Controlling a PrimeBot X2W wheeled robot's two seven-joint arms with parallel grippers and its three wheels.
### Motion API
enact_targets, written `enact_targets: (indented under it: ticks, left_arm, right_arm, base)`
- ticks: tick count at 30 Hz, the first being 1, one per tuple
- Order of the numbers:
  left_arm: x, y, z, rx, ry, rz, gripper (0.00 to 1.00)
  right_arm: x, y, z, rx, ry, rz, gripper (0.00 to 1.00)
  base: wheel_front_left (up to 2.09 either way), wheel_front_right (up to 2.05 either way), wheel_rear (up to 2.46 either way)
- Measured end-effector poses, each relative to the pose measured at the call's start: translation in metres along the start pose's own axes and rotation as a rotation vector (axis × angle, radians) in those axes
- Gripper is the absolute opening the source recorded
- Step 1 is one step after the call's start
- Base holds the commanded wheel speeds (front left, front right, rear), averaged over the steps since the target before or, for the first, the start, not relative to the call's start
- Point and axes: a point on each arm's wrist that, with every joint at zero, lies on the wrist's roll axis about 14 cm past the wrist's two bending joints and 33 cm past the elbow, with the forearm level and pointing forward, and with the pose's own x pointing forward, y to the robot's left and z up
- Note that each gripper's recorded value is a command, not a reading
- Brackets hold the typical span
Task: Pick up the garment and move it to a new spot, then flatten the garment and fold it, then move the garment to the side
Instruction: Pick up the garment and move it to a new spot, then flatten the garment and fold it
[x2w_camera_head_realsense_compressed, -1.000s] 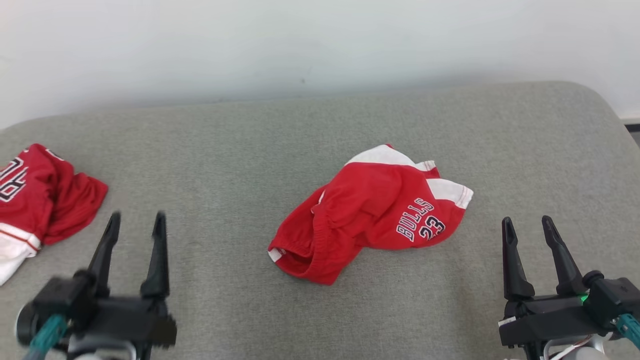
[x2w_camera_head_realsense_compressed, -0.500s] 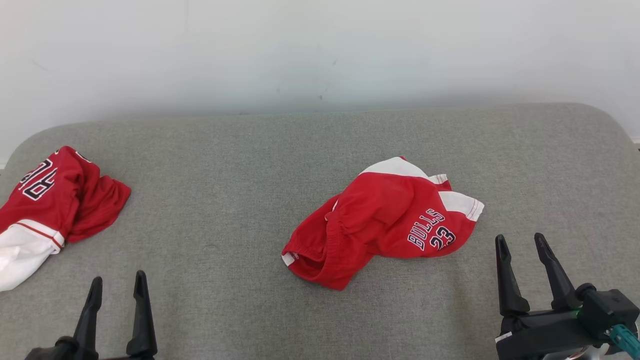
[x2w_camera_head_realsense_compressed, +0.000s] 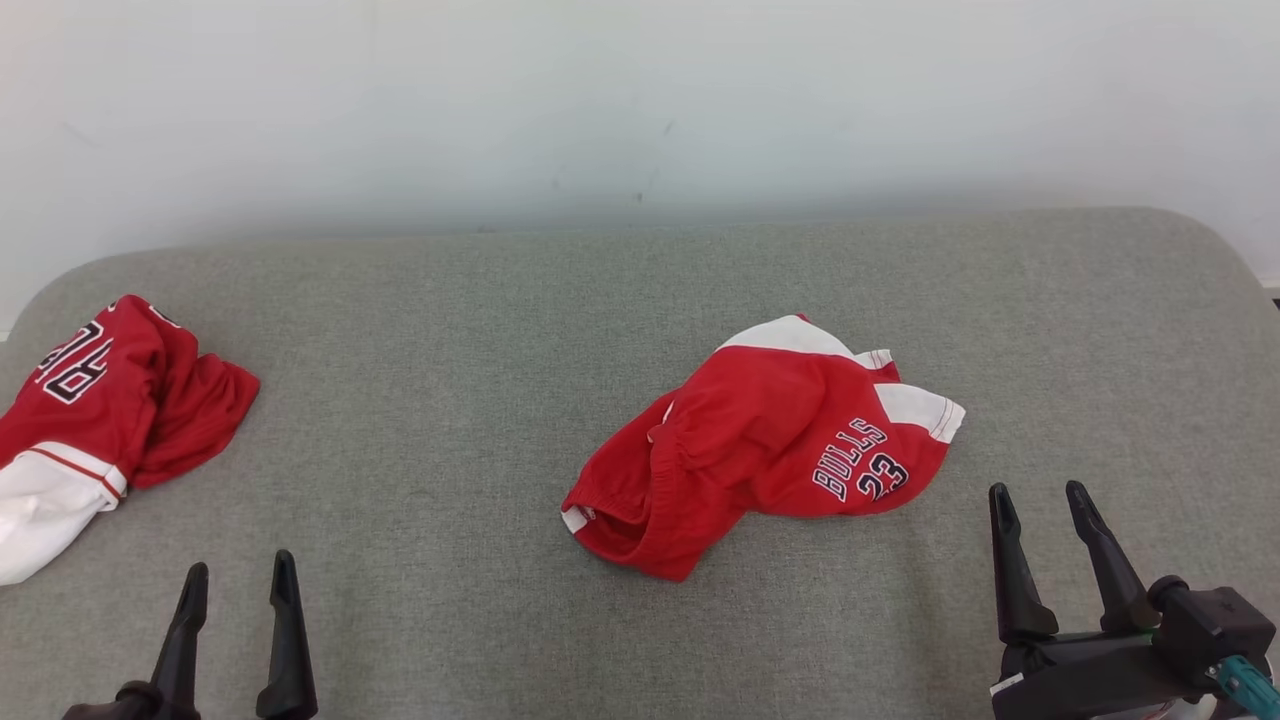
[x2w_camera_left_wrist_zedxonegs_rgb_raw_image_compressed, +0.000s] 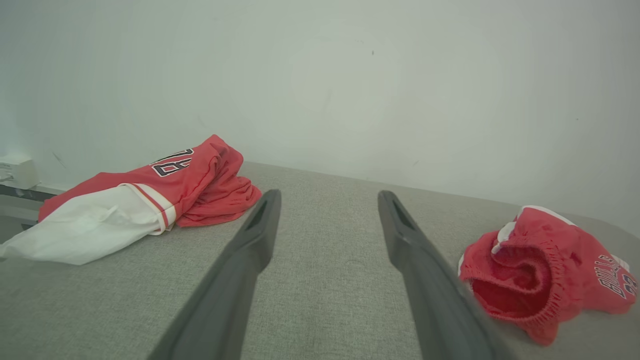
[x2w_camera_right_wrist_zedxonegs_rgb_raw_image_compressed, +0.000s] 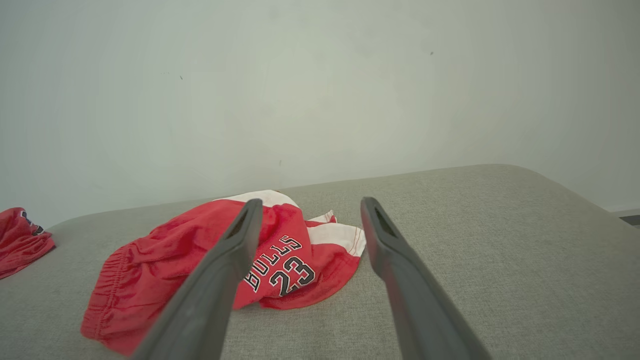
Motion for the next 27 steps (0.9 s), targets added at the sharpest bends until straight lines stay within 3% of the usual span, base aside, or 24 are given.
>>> enact_targets:
  ticks: [8,17,27]
  left_arm:
    - [0.004,-0.004,-0.003,0.006,0.002,-0.009,1.00]
    - [0.019,-0.011,-0.007,0.001,0.003,-0.028,1.00]
    - [0.030,-0.007,-0.022,-0.001,0.038,-0.013,1.00]
  right_arm:
    - [0.002,-0.015,-0.002,-0.009,0.010,-0.027,1.00]
    - [0.053,-0.036,0.007,-0.109,0.039,0.005,1.00]
    - [0.099,-0.058,-0.047,-0.143,0.247,-0.006,1.00]
  base:
    - [0.00,0.00,0.00]
    - [0.00,0.00,0.00]
    - [0.00,0.00,0.00]
